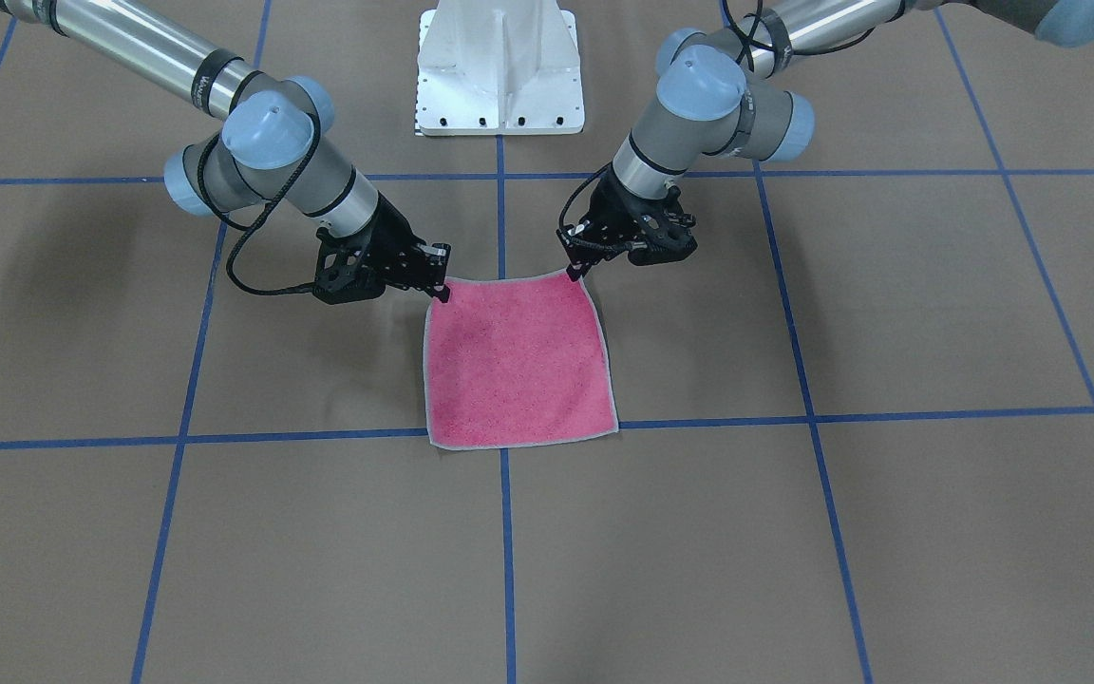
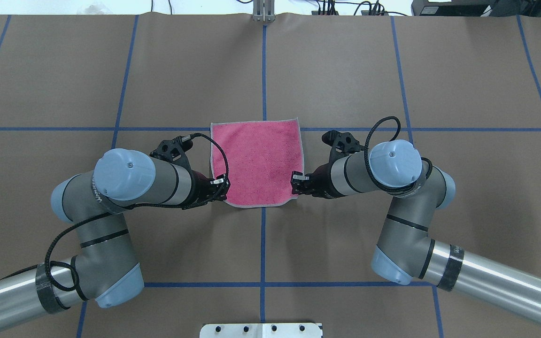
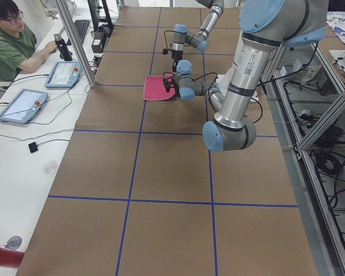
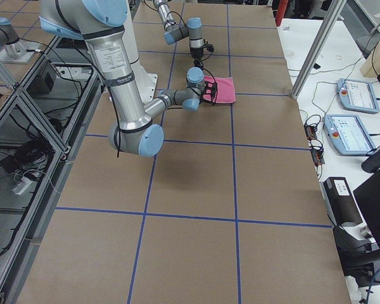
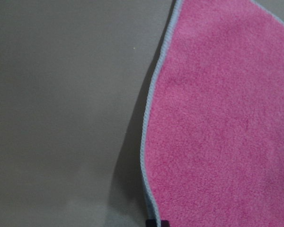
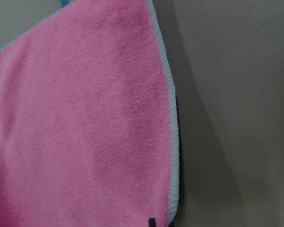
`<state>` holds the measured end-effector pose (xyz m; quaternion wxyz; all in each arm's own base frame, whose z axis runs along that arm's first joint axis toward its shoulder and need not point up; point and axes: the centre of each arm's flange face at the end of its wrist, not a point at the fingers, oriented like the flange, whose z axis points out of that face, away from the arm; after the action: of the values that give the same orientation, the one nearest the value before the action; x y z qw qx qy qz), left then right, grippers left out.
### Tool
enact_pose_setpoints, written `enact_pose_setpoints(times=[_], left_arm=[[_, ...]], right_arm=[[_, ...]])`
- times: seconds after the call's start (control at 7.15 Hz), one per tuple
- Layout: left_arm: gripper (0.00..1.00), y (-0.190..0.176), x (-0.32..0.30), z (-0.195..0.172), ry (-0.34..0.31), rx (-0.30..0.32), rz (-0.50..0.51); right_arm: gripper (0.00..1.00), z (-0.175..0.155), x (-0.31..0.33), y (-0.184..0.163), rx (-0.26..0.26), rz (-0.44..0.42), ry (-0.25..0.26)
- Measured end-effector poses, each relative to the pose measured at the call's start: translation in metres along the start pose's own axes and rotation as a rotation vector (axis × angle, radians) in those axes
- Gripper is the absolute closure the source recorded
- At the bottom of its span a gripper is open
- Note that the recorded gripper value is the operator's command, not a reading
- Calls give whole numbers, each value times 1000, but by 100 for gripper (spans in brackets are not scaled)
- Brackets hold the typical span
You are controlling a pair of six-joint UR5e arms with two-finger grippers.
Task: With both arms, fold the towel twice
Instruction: 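Lift both towel edges and fold them toward the far side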
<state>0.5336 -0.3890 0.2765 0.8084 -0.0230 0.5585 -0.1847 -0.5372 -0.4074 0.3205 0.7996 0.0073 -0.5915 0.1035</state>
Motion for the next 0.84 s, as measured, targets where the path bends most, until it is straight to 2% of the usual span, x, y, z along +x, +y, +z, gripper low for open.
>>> enact_pose_setpoints(times=[0.42, 0.84], left_arm=[[100, -33, 13, -25, 30, 2, -18], [100, -49, 26, -34, 47, 17, -25]], right_arm=[[100, -13, -5, -12, 18, -5, -52], [100, -26, -15, -31, 51, -3, -79]])
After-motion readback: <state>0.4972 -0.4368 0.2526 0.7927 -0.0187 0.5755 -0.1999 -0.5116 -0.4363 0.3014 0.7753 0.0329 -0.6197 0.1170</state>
